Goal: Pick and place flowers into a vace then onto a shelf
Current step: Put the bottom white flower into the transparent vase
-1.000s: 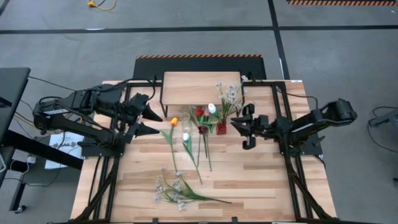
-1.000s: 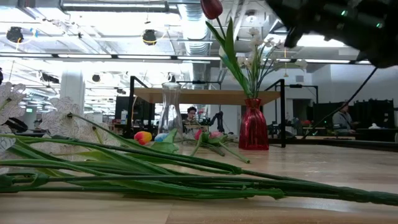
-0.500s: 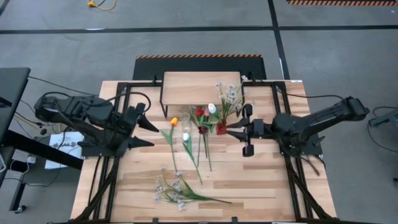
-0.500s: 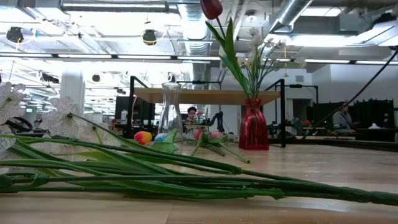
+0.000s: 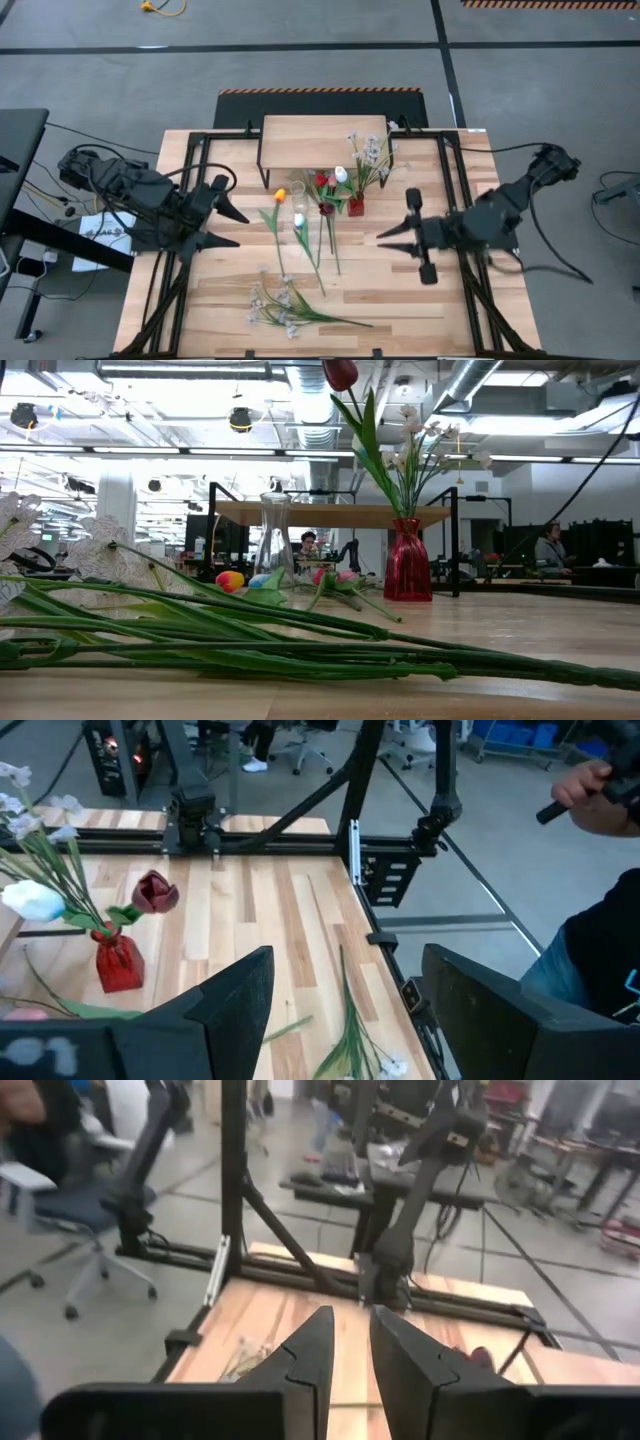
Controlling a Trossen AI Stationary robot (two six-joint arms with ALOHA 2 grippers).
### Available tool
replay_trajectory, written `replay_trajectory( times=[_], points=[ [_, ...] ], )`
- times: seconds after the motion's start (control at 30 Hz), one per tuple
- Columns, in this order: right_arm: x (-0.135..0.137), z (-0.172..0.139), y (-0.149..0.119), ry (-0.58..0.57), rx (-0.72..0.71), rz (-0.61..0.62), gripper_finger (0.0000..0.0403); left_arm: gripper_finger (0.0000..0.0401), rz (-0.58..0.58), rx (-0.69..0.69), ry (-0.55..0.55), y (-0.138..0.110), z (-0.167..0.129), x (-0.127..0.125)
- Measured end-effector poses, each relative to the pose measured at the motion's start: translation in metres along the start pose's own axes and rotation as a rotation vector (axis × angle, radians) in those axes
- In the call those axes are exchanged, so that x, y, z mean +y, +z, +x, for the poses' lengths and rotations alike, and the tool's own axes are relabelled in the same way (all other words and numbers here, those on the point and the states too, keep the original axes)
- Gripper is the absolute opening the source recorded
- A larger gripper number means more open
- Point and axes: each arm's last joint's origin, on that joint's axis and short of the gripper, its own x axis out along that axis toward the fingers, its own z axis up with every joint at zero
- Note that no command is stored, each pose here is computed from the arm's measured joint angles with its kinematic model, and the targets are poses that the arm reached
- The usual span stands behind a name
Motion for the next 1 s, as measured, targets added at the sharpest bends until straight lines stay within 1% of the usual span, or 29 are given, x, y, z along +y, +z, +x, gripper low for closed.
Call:
replay_trajectory(
  times=[0.1, 0.2, 0.33, 0.53, 0.77, 1.0],
  points=[
    [0.02, 0.009, 0.005, -0.043, 0.044, -0.005, 0.0063, 0.0245, 0.003, 0.036, -0.029, -0.003, -0.002, -0.001],
    [0.039, 0.019, 0.012, -0.075, 0.065, 0.029, 0.0063, 0.0245, -0.004, 0.053, -0.049, -0.005, -0.003, -0.001],
    [0.061, 0.033, 0.02, -0.072, 0.1, 0.076, 0.0063, 0.0245, -0.005, 0.06, -0.105, -0.005, -0.005, -0.003],
    [0.09, 0.056, 0.023, -0.104, 0.164, 0.114, 0.0063, 0.0245, 0.005, 0.071, -0.138, -0.006, -0.005, -0.008],
    [0.114, 0.08, 0.008, -0.112, 0.283, 0.221, 0.0063, 0.0245, 0.004, 0.086, -0.193, -0.008, -0.006, -0.015],
    [0.137, 0.102, -0.025, -0.086, 0.431, 0.329, 0.0063, 0.0245, -0.012, 0.097, -0.227, -0.01, -0.008, -0.021]
  ],
)
